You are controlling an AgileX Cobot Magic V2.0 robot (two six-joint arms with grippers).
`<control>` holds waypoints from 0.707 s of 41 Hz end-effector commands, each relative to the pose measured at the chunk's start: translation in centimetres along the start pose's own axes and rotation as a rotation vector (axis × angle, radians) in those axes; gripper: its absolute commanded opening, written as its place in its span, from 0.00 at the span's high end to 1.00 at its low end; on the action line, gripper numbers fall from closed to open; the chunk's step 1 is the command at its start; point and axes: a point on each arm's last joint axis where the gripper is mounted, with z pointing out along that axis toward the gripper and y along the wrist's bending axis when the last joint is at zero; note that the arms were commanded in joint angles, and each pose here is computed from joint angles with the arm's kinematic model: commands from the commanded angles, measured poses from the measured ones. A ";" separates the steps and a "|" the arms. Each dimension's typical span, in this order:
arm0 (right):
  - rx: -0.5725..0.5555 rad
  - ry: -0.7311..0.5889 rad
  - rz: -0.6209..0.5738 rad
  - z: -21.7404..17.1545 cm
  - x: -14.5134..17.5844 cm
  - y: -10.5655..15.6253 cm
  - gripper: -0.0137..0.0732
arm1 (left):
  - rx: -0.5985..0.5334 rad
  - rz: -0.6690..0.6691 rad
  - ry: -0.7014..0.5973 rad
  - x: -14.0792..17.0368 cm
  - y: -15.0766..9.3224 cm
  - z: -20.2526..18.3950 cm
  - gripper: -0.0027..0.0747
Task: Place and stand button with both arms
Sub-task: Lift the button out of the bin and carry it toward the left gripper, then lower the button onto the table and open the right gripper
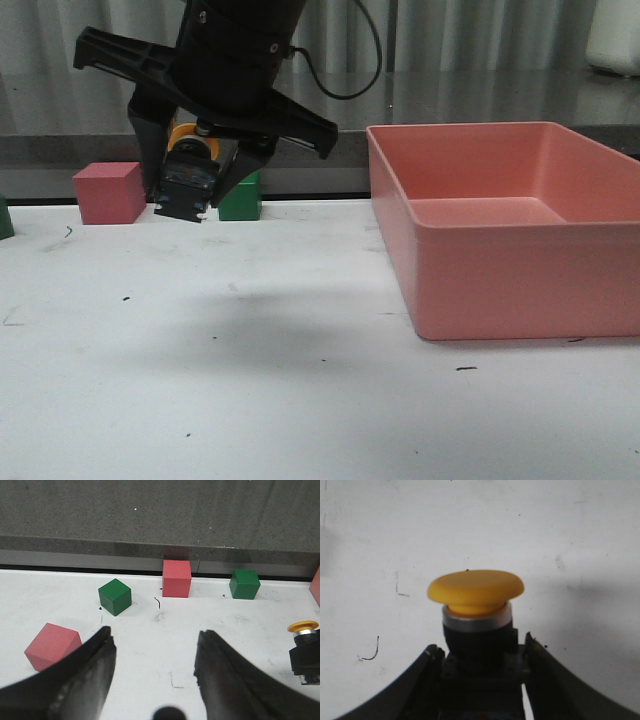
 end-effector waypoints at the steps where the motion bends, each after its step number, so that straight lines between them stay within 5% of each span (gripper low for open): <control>1: -0.099 -0.077 0.019 -1.5 -0.9 1.4 0.62 | 0.007 -0.009 -0.099 -1.6 -0.1 -0.5 0.49; 29: -0.029 0.029 0.066 4.8 0.6 -0.3 0.58 | 0.007 -0.009 -0.100 -1.6 -0.1 -0.5 0.49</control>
